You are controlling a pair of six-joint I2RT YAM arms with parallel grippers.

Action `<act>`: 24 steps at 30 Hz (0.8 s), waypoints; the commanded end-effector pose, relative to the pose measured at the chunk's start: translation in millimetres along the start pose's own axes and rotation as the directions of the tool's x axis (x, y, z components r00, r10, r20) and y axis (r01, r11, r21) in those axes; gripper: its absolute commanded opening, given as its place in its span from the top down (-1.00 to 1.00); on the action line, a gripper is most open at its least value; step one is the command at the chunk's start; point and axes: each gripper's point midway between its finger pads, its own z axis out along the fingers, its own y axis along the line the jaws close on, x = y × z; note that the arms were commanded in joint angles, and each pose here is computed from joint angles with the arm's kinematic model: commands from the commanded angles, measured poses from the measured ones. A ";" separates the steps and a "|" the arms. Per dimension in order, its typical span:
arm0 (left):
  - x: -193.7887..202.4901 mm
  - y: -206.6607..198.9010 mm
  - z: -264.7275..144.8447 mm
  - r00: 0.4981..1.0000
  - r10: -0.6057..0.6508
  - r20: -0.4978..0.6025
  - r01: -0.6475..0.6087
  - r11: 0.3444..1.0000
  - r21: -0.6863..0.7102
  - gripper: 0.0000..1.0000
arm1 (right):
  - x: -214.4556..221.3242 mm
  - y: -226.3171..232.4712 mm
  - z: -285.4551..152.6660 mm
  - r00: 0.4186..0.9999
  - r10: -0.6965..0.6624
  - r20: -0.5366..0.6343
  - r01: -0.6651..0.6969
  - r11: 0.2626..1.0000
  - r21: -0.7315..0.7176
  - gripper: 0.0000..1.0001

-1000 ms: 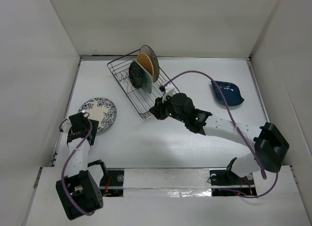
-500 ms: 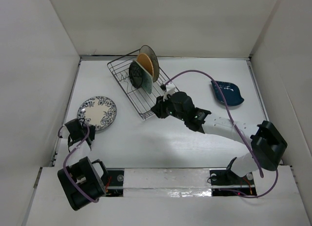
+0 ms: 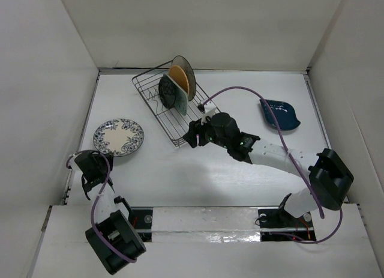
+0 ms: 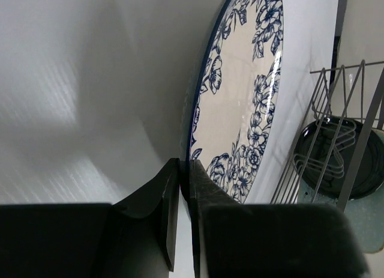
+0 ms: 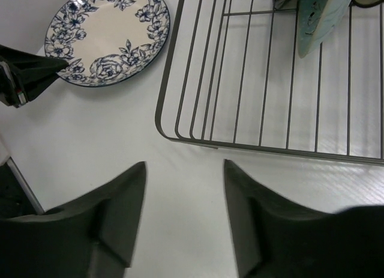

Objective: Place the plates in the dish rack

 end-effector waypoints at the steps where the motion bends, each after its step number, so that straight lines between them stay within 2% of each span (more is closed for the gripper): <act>1: -15.5 -50.1 -9.1 0.995 0.097 0.009 -0.098 0.984 0.147 1.00 | -26.4 -0.9 -6.3 0.998 -0.003 0.065 0.002 1.000 0.007 -0.31; 4: -15.1 -69.4 -12.5 0.994 0.109 -0.005 -0.105 0.969 0.226 1.00 | -36.9 3.5 -6.1 0.997 0.006 0.072 -0.005 1.000 -0.016 -0.49; 7: -14.4 -87.3 -14.6 0.993 0.115 -0.035 -0.101 0.953 0.285 1.00 | -49.3 21.8 -1.7 0.998 0.030 0.060 -0.024 0.996 -0.088 -0.56; 13: -23.2 -123.2 -21.9 0.989 0.147 -0.017 -0.131 0.924 0.360 1.00 | -67.4 41.6 15.7 0.996 0.062 0.063 -0.051 0.985 -0.163 -0.78; 17: -34.1 -134.7 -27.4 0.988 0.149 0.030 -0.149 0.917 0.371 1.00 | -93.3 51.8 27.5 0.995 0.063 0.082 -0.045 0.978 -0.202 -0.80; 20: -51.1 -137.8 -30.5 0.980 0.168 0.104 -0.193 0.927 0.322 1.00 | -99.9 55.8 39.5 0.995 0.071 0.066 -0.055 0.972 -0.227 -0.81; 21: -55.2 -138.5 -31.4 0.978 0.168 0.122 -0.199 0.929 0.311 1.00 | -115.5 61.6 40.5 0.993 0.074 0.092 -0.050 0.969 -0.240 -0.81; 23: -60.5 -146.9 -37.1 0.974 0.172 0.145 -0.212 0.917 0.337 1.00 | -116.4 57.9 54.6 0.994 0.077 0.079 -0.056 0.969 -0.240 -0.82; 24: -63.0 -152.5 -40.2 0.977 0.159 0.142 -0.200 0.911 0.361 1.00 | -135.1 63.9 56.4 0.991 0.074 0.115 -0.043 0.967 -0.253 -0.82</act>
